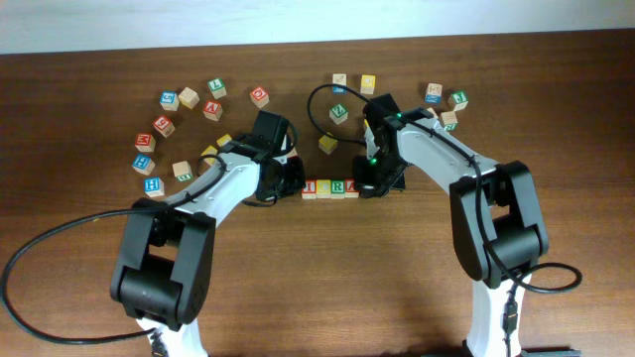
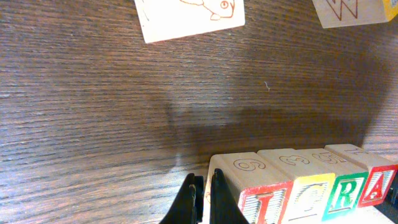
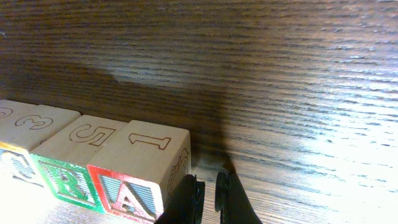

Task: Spell out ICRA

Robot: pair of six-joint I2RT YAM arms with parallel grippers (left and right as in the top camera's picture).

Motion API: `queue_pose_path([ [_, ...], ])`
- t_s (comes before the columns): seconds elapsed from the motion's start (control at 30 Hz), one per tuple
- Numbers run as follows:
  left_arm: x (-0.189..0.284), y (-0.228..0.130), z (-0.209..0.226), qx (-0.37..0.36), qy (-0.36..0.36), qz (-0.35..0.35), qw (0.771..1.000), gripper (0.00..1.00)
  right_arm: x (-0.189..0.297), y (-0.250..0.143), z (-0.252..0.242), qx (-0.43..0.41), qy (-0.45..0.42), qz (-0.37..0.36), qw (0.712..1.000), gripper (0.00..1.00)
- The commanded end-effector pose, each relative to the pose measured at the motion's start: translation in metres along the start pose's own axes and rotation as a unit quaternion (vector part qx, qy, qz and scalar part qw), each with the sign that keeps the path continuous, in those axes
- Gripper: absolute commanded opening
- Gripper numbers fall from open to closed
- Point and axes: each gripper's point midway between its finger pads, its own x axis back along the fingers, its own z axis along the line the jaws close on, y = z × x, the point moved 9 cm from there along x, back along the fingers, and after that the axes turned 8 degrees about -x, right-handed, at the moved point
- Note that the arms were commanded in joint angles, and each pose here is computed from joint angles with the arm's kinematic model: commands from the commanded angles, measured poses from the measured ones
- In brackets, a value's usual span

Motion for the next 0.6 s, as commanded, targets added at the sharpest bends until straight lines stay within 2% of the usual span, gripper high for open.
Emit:
queue_pose_path([
  [0.0,-0.002,-0.001,-0.006,-0.013,-0.011,0.004,1.0,0.0,-0.014,-0.008,-0.004,-0.001,-0.014,0.022,1.0,0.04],
  [0.57,0.0,0.001,0.005,-0.005,0.016,0.002,1.0,0.0,-0.014,-0.01,-0.004,-0.003,-0.014,0.029,0.999,0.04],
])
